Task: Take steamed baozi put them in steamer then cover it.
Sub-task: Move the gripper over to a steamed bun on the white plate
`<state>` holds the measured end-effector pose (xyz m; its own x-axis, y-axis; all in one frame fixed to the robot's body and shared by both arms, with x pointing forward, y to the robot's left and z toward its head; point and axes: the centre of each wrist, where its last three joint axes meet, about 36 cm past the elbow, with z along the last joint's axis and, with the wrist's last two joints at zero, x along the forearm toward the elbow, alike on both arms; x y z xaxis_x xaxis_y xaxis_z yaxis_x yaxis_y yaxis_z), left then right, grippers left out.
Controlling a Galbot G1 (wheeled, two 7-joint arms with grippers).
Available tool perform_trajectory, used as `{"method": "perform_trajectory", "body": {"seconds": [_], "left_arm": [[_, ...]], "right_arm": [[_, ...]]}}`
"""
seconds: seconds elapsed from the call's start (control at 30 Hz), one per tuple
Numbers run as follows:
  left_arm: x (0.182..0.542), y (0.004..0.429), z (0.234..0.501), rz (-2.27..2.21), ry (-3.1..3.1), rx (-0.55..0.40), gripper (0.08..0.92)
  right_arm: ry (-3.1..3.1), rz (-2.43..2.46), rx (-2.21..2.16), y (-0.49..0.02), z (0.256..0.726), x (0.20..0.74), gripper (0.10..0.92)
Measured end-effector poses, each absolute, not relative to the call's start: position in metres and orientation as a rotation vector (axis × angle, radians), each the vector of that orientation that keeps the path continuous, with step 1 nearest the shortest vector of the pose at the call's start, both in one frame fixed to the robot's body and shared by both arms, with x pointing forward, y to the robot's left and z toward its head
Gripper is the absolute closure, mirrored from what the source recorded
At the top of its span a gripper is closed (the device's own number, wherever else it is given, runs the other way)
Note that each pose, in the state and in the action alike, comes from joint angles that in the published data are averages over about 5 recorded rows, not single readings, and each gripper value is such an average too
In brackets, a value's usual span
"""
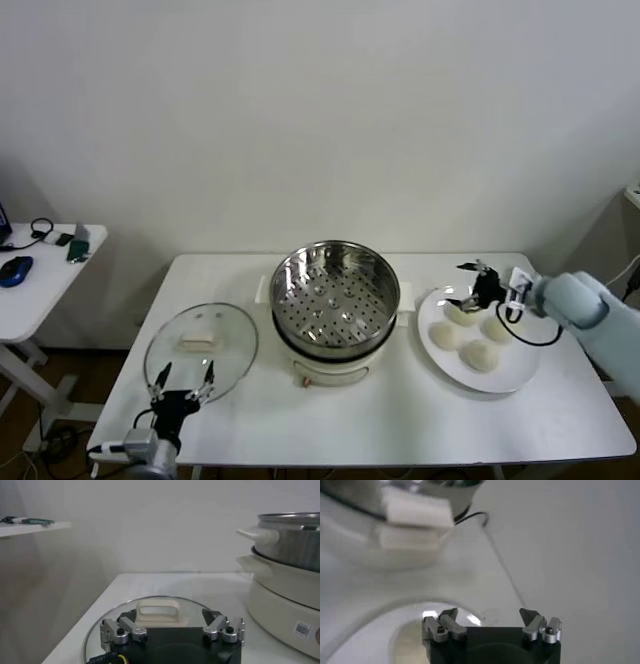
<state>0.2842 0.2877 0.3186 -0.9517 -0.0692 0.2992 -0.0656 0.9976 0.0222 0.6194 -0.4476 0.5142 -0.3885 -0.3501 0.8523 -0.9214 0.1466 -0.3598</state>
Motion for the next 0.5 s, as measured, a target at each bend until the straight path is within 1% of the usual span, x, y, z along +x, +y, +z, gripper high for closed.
{"method": "perform_trajectory", "body": {"seconds": [0.23, 0.5], "left_arm": [[0.288, 0.289, 0.318, -0.017, -2.842, 0.096, 0.177], [0.29, 0.295, 0.317, -0.027, -2.841, 0.097, 0.177]], "right_arm": [[-1.534, 1.24, 1.271, -0.448, 0.527, 0.663, 0.2], [-1.397, 1.245, 1.263, -0.443, 0.529, 0.694, 0.2]]}}
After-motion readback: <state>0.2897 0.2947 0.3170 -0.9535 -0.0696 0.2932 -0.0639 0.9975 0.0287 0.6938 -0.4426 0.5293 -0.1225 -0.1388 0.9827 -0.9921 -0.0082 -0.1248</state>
